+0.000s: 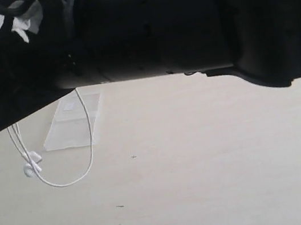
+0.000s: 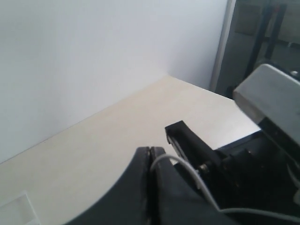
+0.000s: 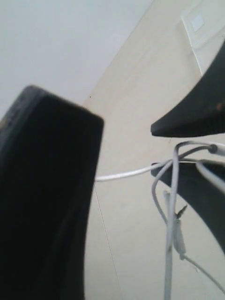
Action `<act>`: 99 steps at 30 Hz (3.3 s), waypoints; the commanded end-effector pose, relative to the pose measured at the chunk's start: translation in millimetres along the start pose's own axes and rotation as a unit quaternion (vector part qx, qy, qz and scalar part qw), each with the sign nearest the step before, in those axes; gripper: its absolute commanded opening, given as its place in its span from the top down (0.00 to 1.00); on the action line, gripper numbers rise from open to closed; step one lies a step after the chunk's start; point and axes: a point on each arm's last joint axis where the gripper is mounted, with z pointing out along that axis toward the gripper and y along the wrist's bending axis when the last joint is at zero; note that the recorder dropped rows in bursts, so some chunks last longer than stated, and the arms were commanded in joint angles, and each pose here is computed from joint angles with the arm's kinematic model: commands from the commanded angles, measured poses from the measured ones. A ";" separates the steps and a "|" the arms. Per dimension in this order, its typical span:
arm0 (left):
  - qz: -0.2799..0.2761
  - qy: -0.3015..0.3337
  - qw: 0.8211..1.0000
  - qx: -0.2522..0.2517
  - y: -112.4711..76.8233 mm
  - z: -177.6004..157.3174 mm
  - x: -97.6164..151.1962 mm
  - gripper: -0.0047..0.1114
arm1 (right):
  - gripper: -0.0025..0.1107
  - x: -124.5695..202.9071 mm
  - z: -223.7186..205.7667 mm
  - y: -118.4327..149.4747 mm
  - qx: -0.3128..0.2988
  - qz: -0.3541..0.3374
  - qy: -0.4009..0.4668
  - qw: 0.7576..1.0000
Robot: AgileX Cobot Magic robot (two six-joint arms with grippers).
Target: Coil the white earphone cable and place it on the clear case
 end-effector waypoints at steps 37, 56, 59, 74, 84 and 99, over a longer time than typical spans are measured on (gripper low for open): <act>-0.034 0.233 0.972 -0.004 -9.9 -44.9 40.7 0.67 | 0.98 -12.0 11.7 -6.5 0.033 0.001 -0.019 0.999; -0.099 0.220 0.968 -0.071 -4.4 -59.2 50.2 0.96 | 0.98 -4.0 41.5 -78.1 0.102 0.010 0.001 0.995; -0.093 0.238 0.963 -0.083 -0.5 -53.1 64.6 0.96 | 0.98 -1.8 70.3 -87.4 0.107 0.002 0.004 0.994; -0.057 0.235 0.954 -0.177 18.6 -52.2 73.1 0.96 | 0.98 59.5 181.9 -182.4 0.158 0.101 0.013 0.982; -0.049 0.220 0.958 -0.180 19.7 -51.2 70.4 0.96 | 0.98 116.3 220.9 -188.6 0.147 0.123 0.050 0.980; -0.050 0.224 0.956 -0.180 19.7 -51.5 71.1 0.96 | 0.98 125.5 235.8 -197.6 0.167 0.131 0.033 0.977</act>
